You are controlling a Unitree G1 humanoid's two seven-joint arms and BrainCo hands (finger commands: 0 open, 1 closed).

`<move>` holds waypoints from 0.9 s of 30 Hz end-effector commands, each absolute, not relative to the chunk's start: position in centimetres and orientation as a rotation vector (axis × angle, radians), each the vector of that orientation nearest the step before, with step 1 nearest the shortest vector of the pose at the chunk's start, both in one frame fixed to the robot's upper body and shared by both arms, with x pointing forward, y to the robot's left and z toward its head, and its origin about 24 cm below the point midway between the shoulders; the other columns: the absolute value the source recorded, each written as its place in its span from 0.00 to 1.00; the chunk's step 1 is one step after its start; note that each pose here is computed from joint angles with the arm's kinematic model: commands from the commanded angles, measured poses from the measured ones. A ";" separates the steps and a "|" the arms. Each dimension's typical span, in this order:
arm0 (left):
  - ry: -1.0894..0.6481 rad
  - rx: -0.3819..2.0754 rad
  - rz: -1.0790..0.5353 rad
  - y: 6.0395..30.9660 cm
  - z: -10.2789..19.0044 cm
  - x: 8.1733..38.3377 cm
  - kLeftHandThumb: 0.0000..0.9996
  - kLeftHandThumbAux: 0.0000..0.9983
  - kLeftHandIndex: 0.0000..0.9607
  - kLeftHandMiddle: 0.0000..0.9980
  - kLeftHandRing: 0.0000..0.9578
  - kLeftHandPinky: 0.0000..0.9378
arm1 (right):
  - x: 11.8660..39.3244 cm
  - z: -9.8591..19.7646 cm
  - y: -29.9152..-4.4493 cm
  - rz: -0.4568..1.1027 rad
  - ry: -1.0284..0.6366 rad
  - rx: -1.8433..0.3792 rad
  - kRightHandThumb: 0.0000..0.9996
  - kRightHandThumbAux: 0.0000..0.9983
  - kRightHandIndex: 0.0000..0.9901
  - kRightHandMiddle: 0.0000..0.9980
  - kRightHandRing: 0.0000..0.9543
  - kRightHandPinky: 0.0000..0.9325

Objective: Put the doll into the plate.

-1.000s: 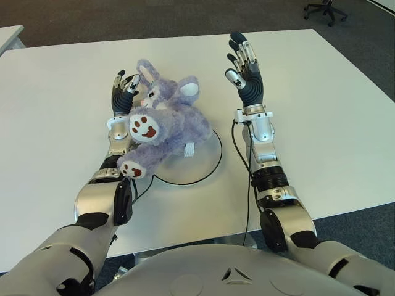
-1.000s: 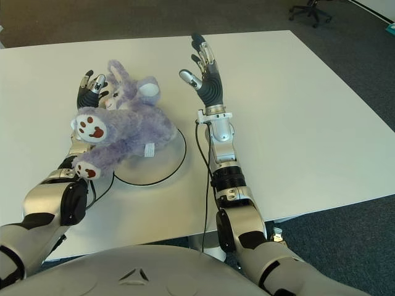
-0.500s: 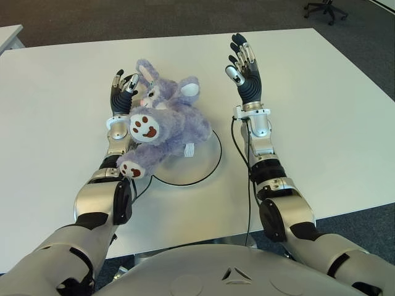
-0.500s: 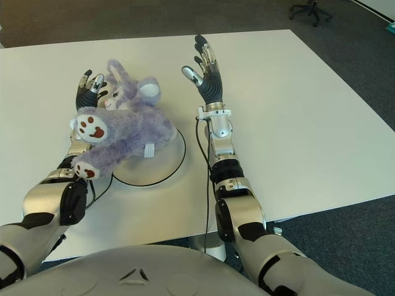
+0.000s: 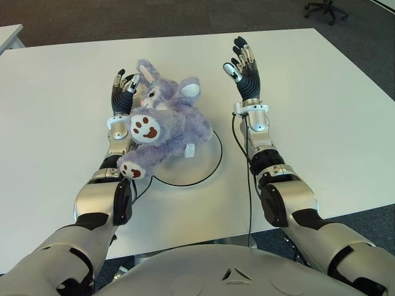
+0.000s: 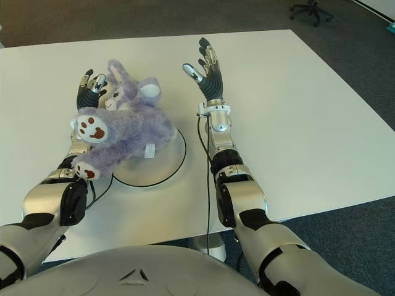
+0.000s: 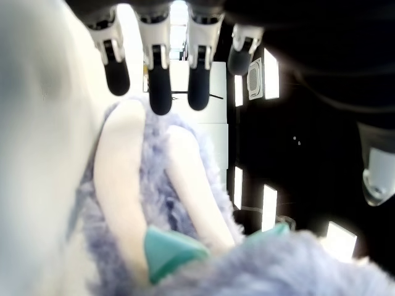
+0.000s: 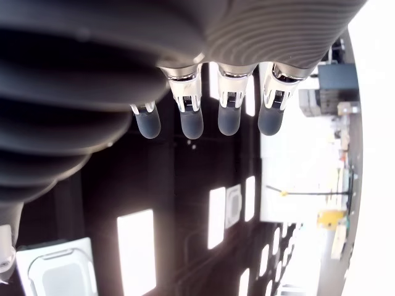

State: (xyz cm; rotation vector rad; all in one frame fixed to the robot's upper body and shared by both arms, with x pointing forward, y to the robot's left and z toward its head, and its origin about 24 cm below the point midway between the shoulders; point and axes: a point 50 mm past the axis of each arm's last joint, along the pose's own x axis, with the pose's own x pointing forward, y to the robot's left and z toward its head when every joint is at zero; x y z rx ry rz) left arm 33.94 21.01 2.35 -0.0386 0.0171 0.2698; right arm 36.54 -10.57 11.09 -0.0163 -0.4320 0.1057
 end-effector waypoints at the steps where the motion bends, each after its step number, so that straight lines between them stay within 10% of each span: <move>1: 0.234 -0.046 0.278 20.3 -2.7 30.8 0.00 0.45 0.06 0.20 0.20 0.11 | 36.9 10.8 -10.5 0.097 -0.405 -0.013 0.00 0.54 0.01 0.00 0.00 0.02; 27: 0.238 -0.056 0.271 20.0 -2.7 31.0 0.00 0.44 0.05 0.20 0.23 0.22 | 37.9 8.7 -10.1 0.102 -0.195 0.012 0.00 0.55 0.00 0.01 0.00 0.00</move>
